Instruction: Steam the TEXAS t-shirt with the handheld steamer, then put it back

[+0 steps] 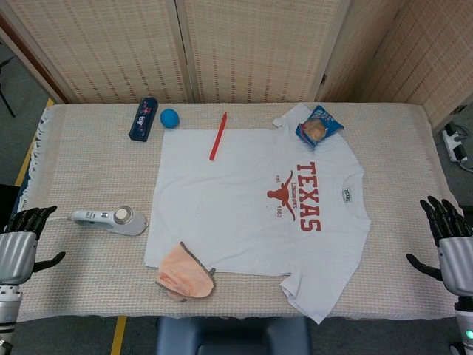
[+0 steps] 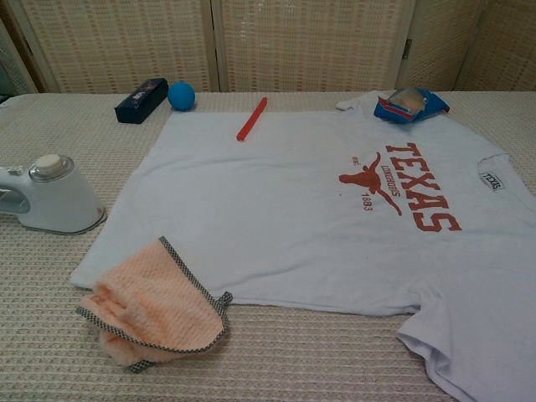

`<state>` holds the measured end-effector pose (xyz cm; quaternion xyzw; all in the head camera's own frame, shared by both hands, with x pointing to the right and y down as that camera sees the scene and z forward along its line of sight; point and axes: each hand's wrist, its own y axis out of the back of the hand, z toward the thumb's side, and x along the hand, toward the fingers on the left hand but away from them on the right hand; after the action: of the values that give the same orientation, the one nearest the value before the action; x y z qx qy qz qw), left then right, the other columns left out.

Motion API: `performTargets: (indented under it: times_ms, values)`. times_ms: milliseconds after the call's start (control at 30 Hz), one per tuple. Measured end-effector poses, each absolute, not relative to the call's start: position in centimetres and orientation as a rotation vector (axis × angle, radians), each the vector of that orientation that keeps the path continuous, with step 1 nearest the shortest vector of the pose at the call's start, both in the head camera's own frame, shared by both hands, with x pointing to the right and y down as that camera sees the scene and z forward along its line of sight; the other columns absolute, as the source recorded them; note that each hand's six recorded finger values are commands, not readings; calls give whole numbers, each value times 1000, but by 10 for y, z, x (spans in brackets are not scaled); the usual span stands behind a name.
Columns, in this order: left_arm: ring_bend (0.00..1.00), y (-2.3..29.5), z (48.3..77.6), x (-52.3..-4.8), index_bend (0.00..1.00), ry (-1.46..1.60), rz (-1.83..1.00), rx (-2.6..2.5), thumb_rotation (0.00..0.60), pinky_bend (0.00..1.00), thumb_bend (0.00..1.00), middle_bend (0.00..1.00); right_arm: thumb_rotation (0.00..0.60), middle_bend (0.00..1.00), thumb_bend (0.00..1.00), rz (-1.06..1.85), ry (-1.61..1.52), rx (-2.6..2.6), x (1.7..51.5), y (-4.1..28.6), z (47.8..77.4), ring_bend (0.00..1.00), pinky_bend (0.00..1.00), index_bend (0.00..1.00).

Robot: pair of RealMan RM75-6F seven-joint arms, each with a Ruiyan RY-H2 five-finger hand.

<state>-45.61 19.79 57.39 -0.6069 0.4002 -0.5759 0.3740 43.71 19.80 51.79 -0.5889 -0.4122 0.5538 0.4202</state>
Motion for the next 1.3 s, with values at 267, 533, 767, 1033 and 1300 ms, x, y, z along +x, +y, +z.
performTargets:
  times_ms: [267, 533, 767, 1033, 1300]
  values:
    - [165, 165, 614, -432, 178, 936, -1513, -1626, 600, 188, 143, 229, 600, 44, 0, 1410, -1038, -1469, 443, 197, 515, 31, 175, 0]
    - [181, 148, 655, -423, 212, 867, -1593, -1617, 600, 197, 201, 261, 600, 44, 0, 1433, -1051, -1458, 451, 202, 513, 35, 176, 0]
    - [258, 144, 679, -429, 314, 850, -1647, -1593, 600, 232, 217, 356, 600, 44, 0, 1440, -1048, -1460, 451, 202, 515, 36, 176, 0]
    - [324, 138, 698, -430, 428, 823, -1675, -1584, 600, 265, 226, 439, 600, 44, 0, 1456, -1046, -1465, 452, 203, 520, 37, 176, 0]
    - [503, 127, 714, -428, 623, 838, -1674, -1568, 600, 361, 292, 638, 600, 44, 0, 1473, -1048, -1461, 455, 204, 521, 38, 176, 0]
